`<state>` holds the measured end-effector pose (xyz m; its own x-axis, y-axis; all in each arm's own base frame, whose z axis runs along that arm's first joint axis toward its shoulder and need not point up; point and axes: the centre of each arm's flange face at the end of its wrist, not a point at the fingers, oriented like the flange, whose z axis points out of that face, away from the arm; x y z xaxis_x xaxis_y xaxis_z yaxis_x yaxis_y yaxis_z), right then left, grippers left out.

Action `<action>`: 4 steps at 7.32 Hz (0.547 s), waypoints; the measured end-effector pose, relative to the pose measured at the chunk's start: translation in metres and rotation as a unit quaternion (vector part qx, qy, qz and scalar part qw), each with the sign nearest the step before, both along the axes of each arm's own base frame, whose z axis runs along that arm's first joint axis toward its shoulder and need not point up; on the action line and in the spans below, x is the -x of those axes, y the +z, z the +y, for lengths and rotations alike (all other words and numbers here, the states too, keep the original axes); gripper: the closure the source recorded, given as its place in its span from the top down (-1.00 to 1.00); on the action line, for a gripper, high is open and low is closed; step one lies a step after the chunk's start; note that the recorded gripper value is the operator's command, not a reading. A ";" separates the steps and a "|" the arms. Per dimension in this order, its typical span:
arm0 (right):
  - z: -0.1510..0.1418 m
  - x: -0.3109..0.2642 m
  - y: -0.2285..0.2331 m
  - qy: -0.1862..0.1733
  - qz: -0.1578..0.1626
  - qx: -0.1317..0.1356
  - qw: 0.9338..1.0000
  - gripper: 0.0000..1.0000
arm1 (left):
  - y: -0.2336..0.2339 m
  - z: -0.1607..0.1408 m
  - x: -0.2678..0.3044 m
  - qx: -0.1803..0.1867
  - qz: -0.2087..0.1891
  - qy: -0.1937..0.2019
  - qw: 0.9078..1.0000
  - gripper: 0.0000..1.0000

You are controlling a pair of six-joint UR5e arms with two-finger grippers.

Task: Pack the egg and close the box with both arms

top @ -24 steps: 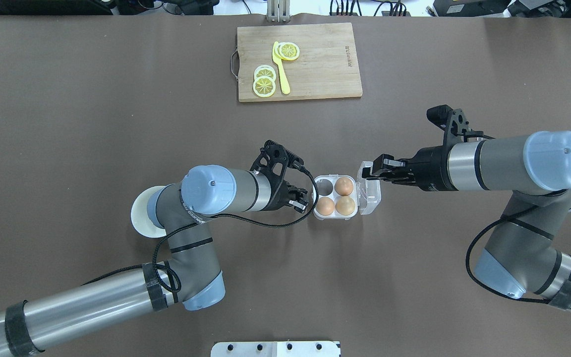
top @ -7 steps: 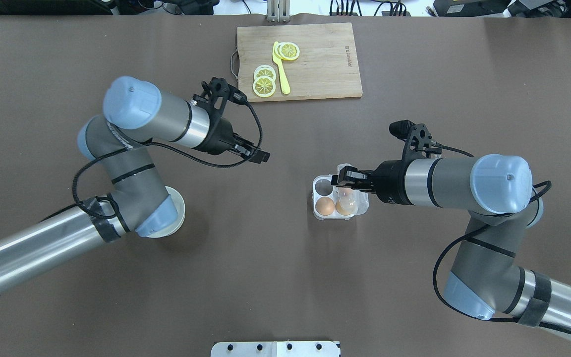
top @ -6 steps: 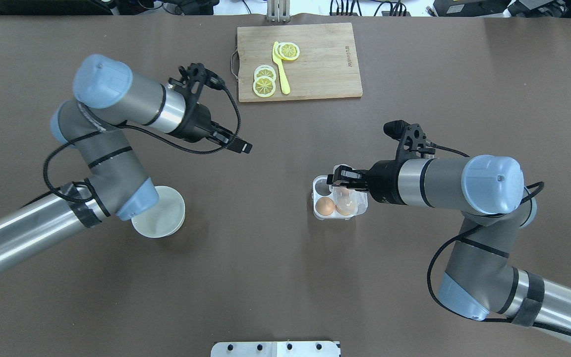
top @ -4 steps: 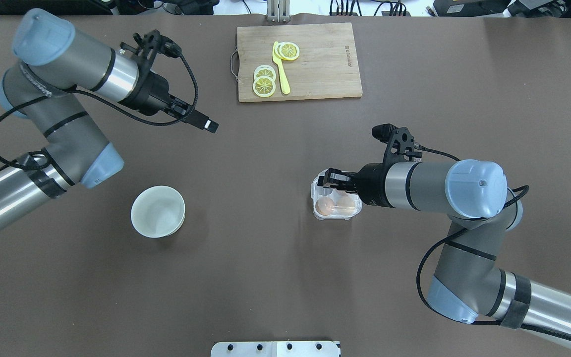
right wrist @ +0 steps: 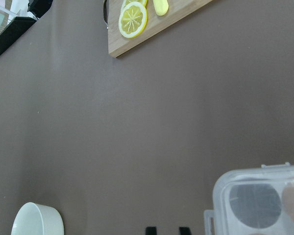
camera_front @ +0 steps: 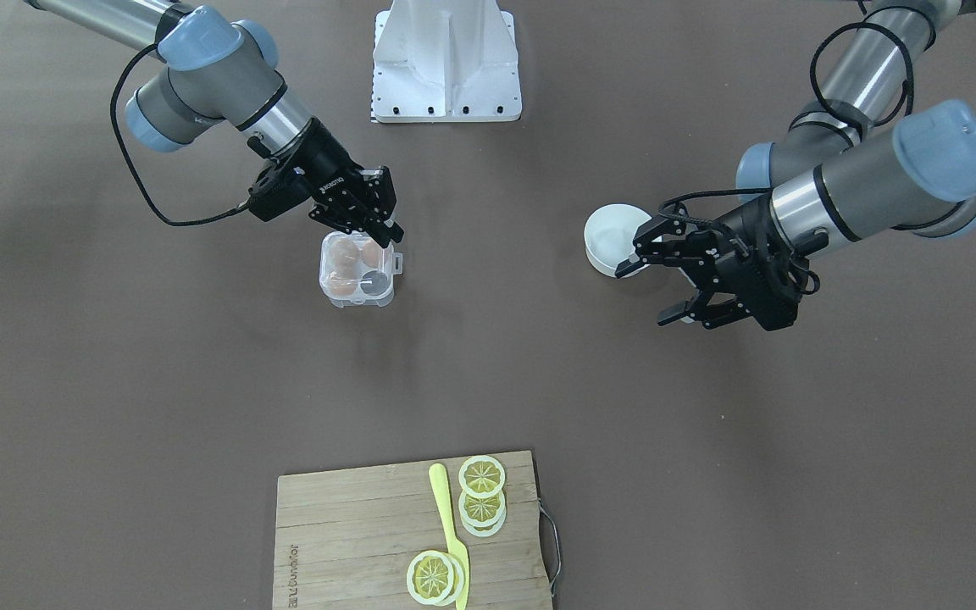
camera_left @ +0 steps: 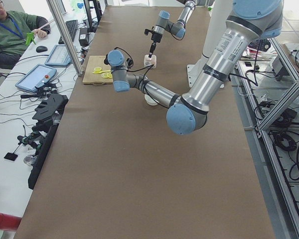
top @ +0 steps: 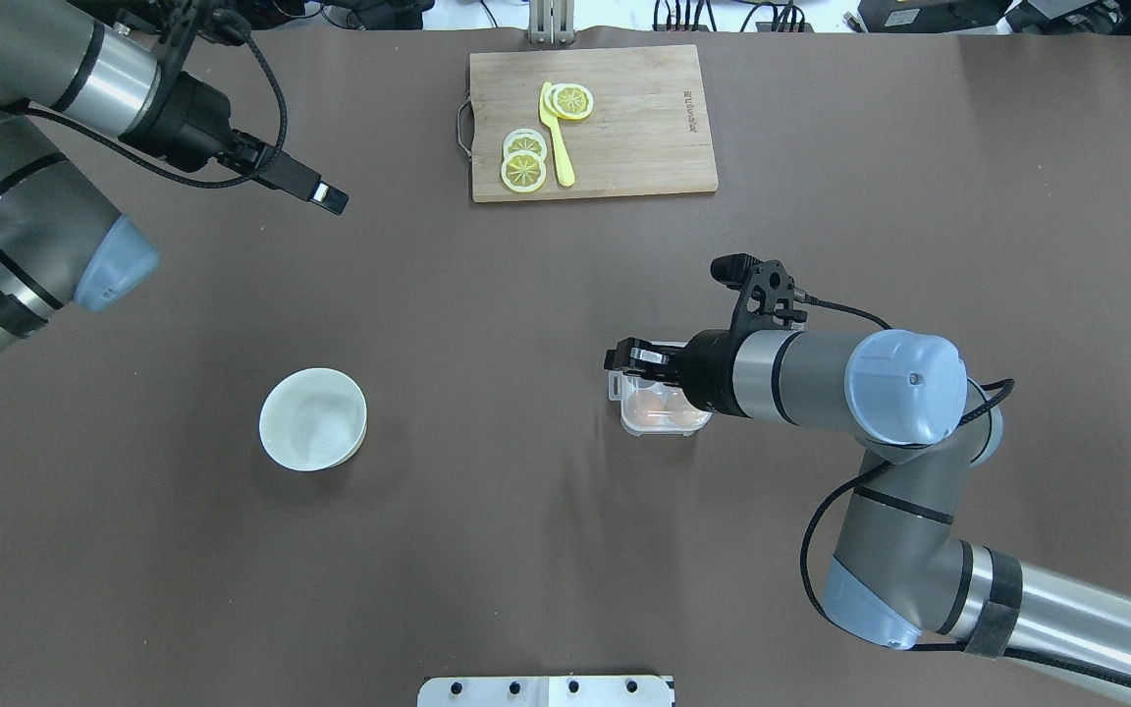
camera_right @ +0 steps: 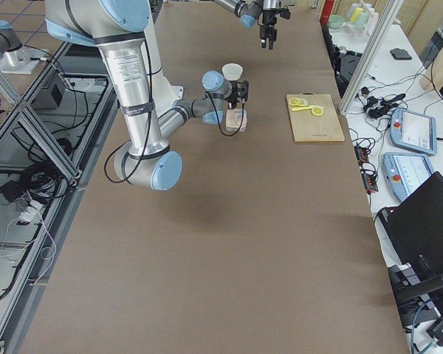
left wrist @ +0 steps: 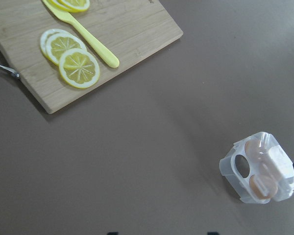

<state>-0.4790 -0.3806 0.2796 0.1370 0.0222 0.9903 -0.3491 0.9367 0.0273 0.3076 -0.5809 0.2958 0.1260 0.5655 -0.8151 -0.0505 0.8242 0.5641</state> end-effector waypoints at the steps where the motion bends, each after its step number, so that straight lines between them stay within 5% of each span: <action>1: -0.005 -0.005 -0.003 0.005 0.006 0.003 1.000 1.00 | 0.006 -0.004 0.012 0.004 -0.002 -0.008 1.000 0.96; 4: -0.039 -0.040 -0.008 0.027 0.082 0.043 0.995 1.00 | 0.061 -0.014 0.069 0.032 -0.024 -0.048 0.998 0.96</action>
